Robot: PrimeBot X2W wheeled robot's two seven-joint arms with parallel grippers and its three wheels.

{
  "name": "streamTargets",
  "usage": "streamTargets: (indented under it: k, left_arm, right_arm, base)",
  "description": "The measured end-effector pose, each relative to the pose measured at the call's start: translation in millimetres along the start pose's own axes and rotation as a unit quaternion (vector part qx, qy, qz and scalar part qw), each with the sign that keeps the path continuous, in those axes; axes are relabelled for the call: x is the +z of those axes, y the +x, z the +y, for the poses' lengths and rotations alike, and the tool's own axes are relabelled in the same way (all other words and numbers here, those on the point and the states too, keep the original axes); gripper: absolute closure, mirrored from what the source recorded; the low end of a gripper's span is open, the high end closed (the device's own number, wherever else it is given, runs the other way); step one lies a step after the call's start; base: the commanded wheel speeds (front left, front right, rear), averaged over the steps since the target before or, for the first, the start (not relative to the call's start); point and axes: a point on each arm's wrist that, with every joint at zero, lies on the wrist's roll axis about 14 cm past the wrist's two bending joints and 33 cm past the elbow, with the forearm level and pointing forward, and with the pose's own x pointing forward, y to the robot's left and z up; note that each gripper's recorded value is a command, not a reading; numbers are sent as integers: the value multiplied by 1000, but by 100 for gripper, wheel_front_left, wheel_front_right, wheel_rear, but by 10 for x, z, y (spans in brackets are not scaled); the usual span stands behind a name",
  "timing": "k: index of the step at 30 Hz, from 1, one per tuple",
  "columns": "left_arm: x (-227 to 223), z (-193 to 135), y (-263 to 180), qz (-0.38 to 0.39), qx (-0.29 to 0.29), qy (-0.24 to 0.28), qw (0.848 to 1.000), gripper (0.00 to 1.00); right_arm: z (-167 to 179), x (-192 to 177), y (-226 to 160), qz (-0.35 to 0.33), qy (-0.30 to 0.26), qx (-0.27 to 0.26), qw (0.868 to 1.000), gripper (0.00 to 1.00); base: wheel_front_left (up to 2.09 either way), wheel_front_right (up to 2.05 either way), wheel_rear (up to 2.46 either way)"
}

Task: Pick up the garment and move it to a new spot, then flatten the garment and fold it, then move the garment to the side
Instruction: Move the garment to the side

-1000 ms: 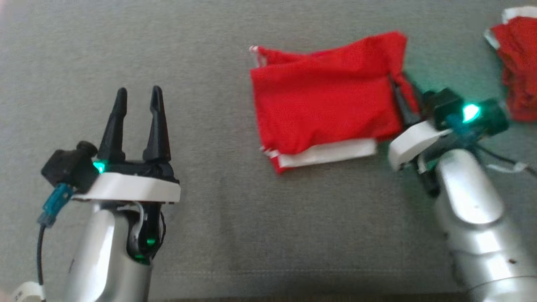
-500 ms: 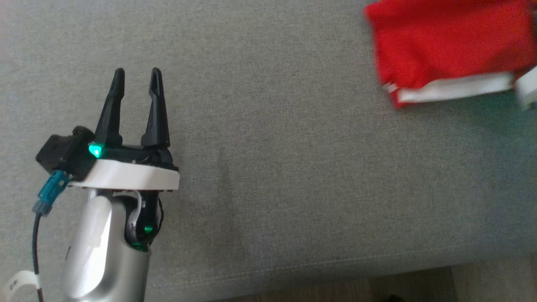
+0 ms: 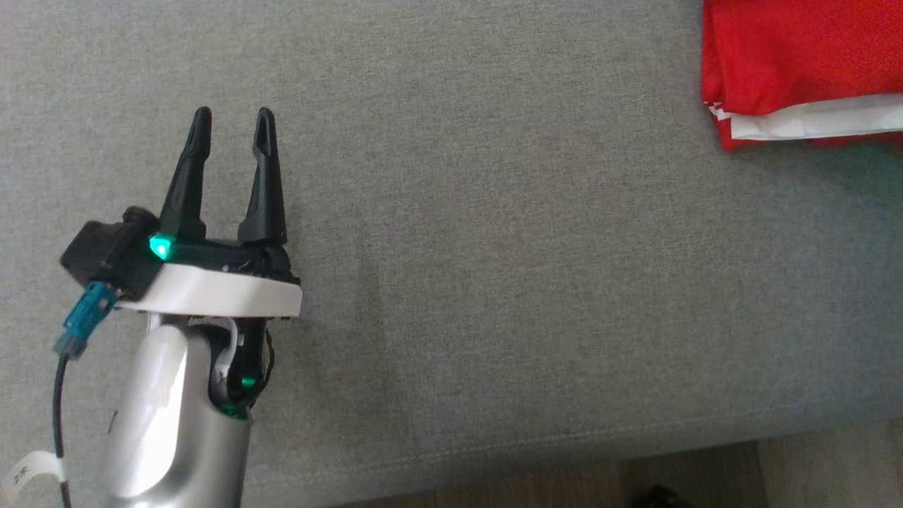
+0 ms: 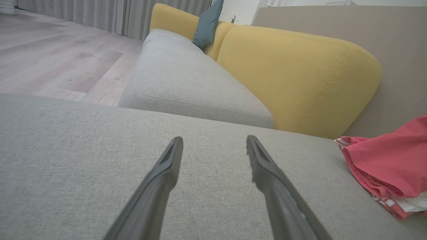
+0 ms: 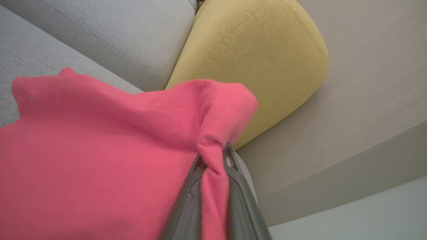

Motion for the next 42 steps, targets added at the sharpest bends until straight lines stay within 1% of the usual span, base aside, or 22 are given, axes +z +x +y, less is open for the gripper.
streamTargets:
  k: [3, 4, 5, 6, 12, 15, 20, 23, 25, 27, 32, 34, 36, 40, 42]
  left_arm:
    - [-8, -2, 3, 1, 0, 0, 1000, 0]
    - [-14, -8, 7, 1, -1, -1, 1000, 0]
    - [-16, -12, 8, 1, -2, -1, 1000, 0]
    - [-16, -15, 9, 2, -2, -1, 1000, 0]
    - [11, -34, 5, 0, -6, 0, 1000, 0]
    - [57, -41, -9, -3, -6, 2, 1000, 0]
    - [234, -54, -51, -22, -4, 4, 1000, 0]
    - [383, -52, -96, -37, 1, 7, 999, 0]
    - [492, -48, -141, -49, 6, 10, 999, 0]
    - [595, -39, -202, -60, 11, 12, 998, 0]
    - [783, 3, -417, -77, 29, 21, 996, 0]
    - [825, 25, -518, -80, 36, 24, 996, 0]
    - [854, 38, -615, -82, 43, 27, 995, 0]
    - [884, 66, -804, -84, 58, 22, 995, 0]
    - [881, 66, -882, -83, 62, 19, 994, 0]
  right_arm:
    - [-15, 23, -5, -4, -2, -3, 1000, 100]
    - [-33, 30, -11, -5, 1, -6, 1000, 51]
    - [-39, 34, -16, -7, 4, -8, 1000, 6]
    - [-50, 37, -21, -7, 8, -11, 1000, 0]
    - [-118, 106, -68, -21, 23, -26, 999, 0]
    - [-139, 275, -88, -47, 27, -31, 998, 0]
    - [-16, 695, -146, -111, 55, -25, 992, 0]
    - [145, 1037, -224, -161, 82, -12, 984, 0]
    - [283, 1244, -301, -190, 111, 1, 975, 0]
    - [442, 1360, -401, -209, 142, 16, 967, 0]
    - [929, 1429, -708, -224, 224, 53, 947, 0]
    - [1073, 1446, -840, -228, 250, 62, 939, 0]
    - [1162, 1428, -958, -230, 265, 68, 934, 0]
    - [1244, 1287, -1171, -222, 285, 71, 930, 0]
    - [1248, 1219, -1262, -217, 318, 70, 920, 0]
  base:
    - [0, 0, 0]
    - [0, 0, 0]
    - [0, 0, 0]
    - [0, 0, 0]
    - [0, 0, 0]
    - [0, 0, 0]
    - [0, 0, 0]
    - [0, 0, 0]
    - [0, 0, 0]
    - [0, 0, 0]
    - [0, 0, 0]
    - [0, 0, 0]
    - [0, 0, 0]
    - [0, 0, 0]
    - [0, 0, 0]
